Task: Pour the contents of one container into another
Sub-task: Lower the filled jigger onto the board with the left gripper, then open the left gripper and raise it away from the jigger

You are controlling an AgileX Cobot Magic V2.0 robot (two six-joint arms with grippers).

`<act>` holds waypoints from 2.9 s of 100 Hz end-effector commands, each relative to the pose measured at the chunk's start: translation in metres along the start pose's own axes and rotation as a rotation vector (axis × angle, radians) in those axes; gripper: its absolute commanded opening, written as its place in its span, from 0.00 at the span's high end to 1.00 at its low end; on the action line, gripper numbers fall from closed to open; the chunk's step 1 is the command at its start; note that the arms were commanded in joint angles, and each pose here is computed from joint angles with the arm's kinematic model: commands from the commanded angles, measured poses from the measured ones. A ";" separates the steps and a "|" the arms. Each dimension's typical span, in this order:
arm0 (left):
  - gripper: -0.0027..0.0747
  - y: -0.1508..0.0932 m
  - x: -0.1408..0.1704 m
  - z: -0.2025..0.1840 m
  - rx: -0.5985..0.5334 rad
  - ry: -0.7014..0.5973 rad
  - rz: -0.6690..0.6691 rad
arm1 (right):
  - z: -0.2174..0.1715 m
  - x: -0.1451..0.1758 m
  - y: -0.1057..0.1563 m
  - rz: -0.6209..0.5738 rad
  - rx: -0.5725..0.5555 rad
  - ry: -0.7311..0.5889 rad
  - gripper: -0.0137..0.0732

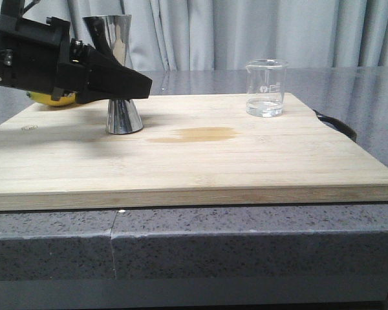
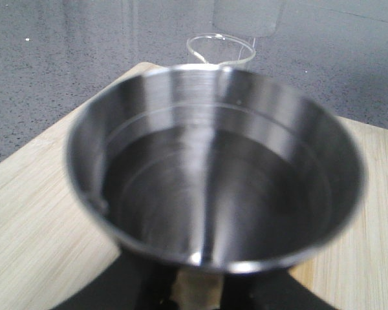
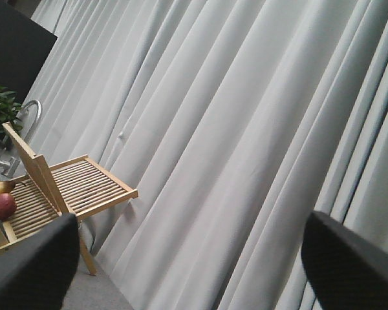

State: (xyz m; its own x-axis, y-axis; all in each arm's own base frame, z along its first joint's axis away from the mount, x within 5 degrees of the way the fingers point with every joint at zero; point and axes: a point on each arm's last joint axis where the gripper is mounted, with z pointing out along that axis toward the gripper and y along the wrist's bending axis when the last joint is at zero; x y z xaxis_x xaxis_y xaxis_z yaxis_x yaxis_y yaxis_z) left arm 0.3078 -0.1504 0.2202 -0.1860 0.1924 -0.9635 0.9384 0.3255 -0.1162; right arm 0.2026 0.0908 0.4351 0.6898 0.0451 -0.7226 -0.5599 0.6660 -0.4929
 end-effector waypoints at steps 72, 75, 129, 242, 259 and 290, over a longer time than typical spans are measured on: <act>0.46 -0.006 -0.020 -0.005 0.029 -0.071 0.036 | 0.002 -0.020 -0.005 -0.010 0.032 -0.090 0.12; 0.45 -0.006 -0.020 -0.005 0.029 -0.071 0.036 | 0.002 -0.020 -0.005 -0.010 0.032 -0.090 0.12; 0.43 0.000 -0.029 -0.035 0.030 -0.088 0.043 | 0.002 -0.020 -0.005 -0.010 0.032 -0.090 0.12; 0.44 -0.099 -0.176 -0.237 -0.949 -0.496 0.228 | -0.062 -0.051 -0.040 -0.095 0.639 0.521 0.12; 0.44 -0.147 -0.182 -0.240 -0.961 -0.557 0.302 | -0.082 -0.080 -0.032 -0.118 0.738 0.543 0.12; 0.44 -0.197 -0.130 -0.234 -1.000 -0.602 0.236 | -0.125 -0.115 0.011 -0.168 0.777 0.438 0.12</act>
State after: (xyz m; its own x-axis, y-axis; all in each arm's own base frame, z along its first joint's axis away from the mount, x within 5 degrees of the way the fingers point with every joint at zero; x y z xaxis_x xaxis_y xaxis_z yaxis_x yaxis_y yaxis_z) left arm 0.0902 -0.0221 0.4337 0.3710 0.0250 -0.9283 0.2425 0.9623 0.1229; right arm 0.0756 -0.0004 0.4539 0.3619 -0.2717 -0.8917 0.1013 0.9624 -0.2521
